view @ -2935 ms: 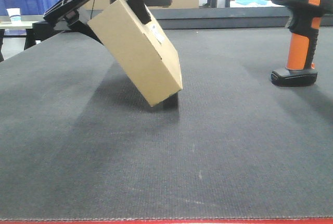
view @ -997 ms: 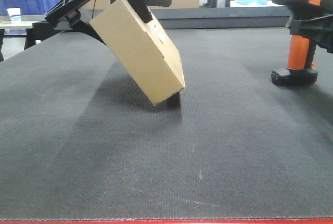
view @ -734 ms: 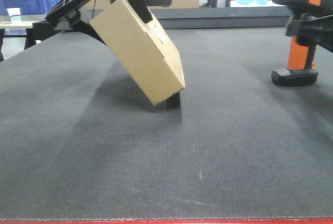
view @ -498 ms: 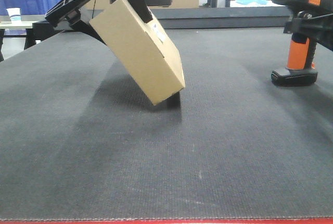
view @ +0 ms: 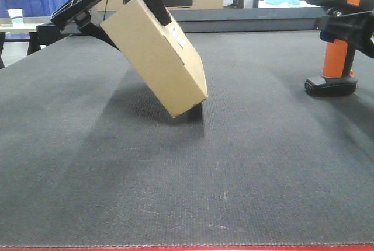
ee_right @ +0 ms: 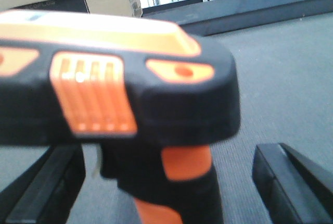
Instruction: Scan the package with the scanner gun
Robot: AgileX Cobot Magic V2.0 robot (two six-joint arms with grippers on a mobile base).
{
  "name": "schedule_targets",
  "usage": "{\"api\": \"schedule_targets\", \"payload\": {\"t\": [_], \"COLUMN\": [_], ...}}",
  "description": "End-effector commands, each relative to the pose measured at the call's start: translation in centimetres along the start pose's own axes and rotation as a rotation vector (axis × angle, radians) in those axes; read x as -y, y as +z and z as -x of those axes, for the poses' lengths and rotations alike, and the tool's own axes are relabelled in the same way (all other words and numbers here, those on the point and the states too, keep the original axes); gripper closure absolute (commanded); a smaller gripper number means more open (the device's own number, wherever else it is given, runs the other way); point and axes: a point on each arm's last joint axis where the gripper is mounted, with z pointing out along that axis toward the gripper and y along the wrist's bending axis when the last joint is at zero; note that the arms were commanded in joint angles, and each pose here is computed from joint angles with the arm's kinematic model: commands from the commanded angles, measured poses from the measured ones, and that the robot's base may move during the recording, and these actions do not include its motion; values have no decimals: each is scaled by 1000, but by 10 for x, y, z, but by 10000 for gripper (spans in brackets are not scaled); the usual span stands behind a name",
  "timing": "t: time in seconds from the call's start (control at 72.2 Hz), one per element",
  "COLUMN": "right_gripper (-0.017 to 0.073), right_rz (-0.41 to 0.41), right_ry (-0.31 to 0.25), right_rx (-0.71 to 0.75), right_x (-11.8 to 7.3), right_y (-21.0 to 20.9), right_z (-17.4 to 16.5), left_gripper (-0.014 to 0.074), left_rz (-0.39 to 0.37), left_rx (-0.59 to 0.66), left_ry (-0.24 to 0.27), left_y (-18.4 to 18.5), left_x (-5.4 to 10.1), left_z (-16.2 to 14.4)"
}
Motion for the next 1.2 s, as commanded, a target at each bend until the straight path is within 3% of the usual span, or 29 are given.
{"api": "schedule_targets", "payload": {"t": [0.0,0.374,0.471,0.568,0.775,0.928,1.066,1.191], "right_gripper": [-9,-9,25,116,454,630,721,720], "right_rz": [0,6,5,4,4,5,33,37], "right_ry": [8,11,11,10,10,10,-37,-122], "right_rx": [27,48,44,37,37,43,77,123], "right_x": [0,-3,-2,-2,-2,-2,-6,-9], "right_y": [4,13,13,14,14,14,12,8], "right_z": [3,9,8,6,6,7,15,31], "left_gripper": [705,705,705,705,705,705,705,705], "left_rz": [-21,-21,-21,-21,-21,-21,-28,-41], "left_rx": [16,16,16,16,16,16,13,9], "left_ry": [-8,-8,-8,-8,-8,-8,-15,-27], "left_y": [-1,-1,-1,-1,-1,-1,-1,-1], "left_x": [5,5,5,5,5,5,5,7], "left_z": [0,0,0,0,0,0,0,0]}}
